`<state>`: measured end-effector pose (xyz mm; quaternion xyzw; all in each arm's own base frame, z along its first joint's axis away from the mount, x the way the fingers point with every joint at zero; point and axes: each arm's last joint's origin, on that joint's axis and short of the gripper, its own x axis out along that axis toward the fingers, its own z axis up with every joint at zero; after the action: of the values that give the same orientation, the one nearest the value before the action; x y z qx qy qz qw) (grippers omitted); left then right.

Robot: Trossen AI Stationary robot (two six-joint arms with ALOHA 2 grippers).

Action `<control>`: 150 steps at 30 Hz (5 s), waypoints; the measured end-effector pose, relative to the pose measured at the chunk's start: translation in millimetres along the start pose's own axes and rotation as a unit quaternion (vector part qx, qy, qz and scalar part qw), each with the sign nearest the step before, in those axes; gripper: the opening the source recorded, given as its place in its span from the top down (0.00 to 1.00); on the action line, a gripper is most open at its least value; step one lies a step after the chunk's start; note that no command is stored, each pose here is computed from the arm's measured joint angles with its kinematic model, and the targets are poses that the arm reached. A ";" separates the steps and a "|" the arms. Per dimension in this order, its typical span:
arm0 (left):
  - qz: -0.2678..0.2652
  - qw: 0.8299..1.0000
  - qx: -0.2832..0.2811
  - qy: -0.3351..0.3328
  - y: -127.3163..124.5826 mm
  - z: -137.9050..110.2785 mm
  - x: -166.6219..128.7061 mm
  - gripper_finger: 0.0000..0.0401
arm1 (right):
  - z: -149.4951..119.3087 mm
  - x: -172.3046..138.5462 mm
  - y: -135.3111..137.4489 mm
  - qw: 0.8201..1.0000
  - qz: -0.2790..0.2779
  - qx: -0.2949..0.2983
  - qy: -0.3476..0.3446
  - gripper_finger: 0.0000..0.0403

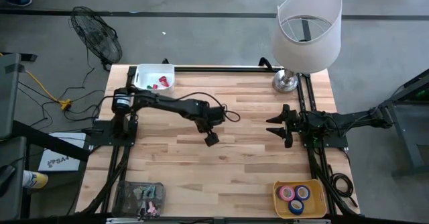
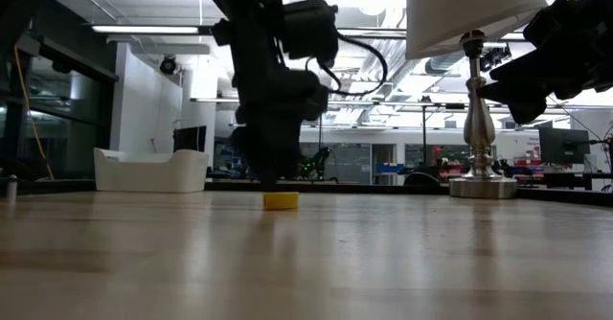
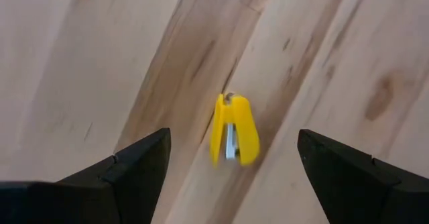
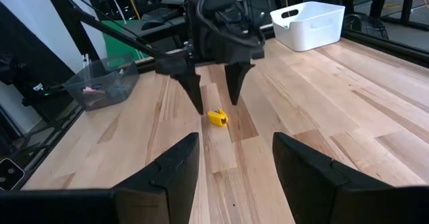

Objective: Pick and place Stapler, Stapler remover, tape
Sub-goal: Put the yellow stapler into the white bin, then return to Home Position

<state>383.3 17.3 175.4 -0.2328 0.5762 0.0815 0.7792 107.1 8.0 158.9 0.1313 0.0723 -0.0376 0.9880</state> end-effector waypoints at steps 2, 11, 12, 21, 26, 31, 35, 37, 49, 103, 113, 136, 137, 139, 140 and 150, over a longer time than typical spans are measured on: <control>0.000 1.000 0.000 0.001 0.4 1.0 7.4 0.20 | 0.0 0.0 0.0 1.000 0.000 0.000 0.000 0.55; 0.014 1.000 0.005 0.016 -2.3 -1.3 28.1 0.20 | 0.0 0.0 0.0 1.000 0.000 0.000 0.000 0.55; 0.017 1.000 0.006 0.018 -2.0 -1.7 29.6 0.20 | 0.0 0.0 0.0 1.000 0.000 0.000 0.000 0.55; 0.053 0.998 0.029 0.031 -4.2 -8.6 32.0 0.39 | -0.1 0.0 -0.1 1.000 0.000 0.000 0.000 0.55; 0.066 0.996 0.040 0.032 -3.0 -9.5 32.6 0.55 | 0.0 0.0 0.0 1.000 0.000 0.000 0.000 0.55; 0.071 0.996 0.042 0.036 -1.7 -10.1 32.7 0.70 | -0.1 0.0 0.0 1.000 0.000 0.000 0.000 0.55; 0.070 0.995 0.060 0.040 2.0 -8.9 31.9 0.82 | 0.0 0.0 0.0 1.000 0.000 0.000 0.000 0.55; 0.057 0.995 0.065 0.041 5.0 -7.0 28.9 0.86 | 0.0 0.0 0.0 1.000 0.000 0.000 0.000 0.55; 0.076 0.993 0.068 0.063 55.4 -1.7 -27.9 0.85 | 0.0 0.0 0.0 1.000 0.000 0.000 0.000 0.55; 0.217 0.923 -0.313 0.046 280.8 -71.8 -187.3 0.80 | -0.1 0.0 -0.1 1.000 0.000 0.000 0.000 0.55; 0.193 0.928 -0.315 0.049 278.8 -72.5 -186.7 0.51 | -0.1 0.0 -0.1 1.000 0.000 0.000 0.000 0.55; 0.223 0.945 -0.229 -0.072 221.3 -76.0 -233.3 0.37 | -0.1 0.0 -0.1 1.000 0.000 0.000 0.000 0.55; 0.222 0.947 -0.220 -0.079 217.1 -74.5 -234.0 0.37 | -0.1 0.0 0.0 1.000 0.000 0.000 0.000 0.55; 0.221 0.950 -0.201 -0.092 208.6 -70.9 -234.1 0.37 | -0.1 0.0 -0.1 1.000 0.000 0.000 0.000 0.55; 0.222 0.951 -0.192 -0.098 204.7 -68.5 -233.6 0.37 | 0.0 0.0 0.0 1.000 0.000 0.000 0.000 0.55; 0.204 0.962 -0.093 -0.154 178.2 -51.5 -231.9 0.37 | -0.1 0.0 -0.1 1.000 0.000 0.000 0.000 0.55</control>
<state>193.8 183.0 332.8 -0.1665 0.4741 0.3263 0.8006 107.1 8.0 158.8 0.1313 0.0723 -0.0379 0.9880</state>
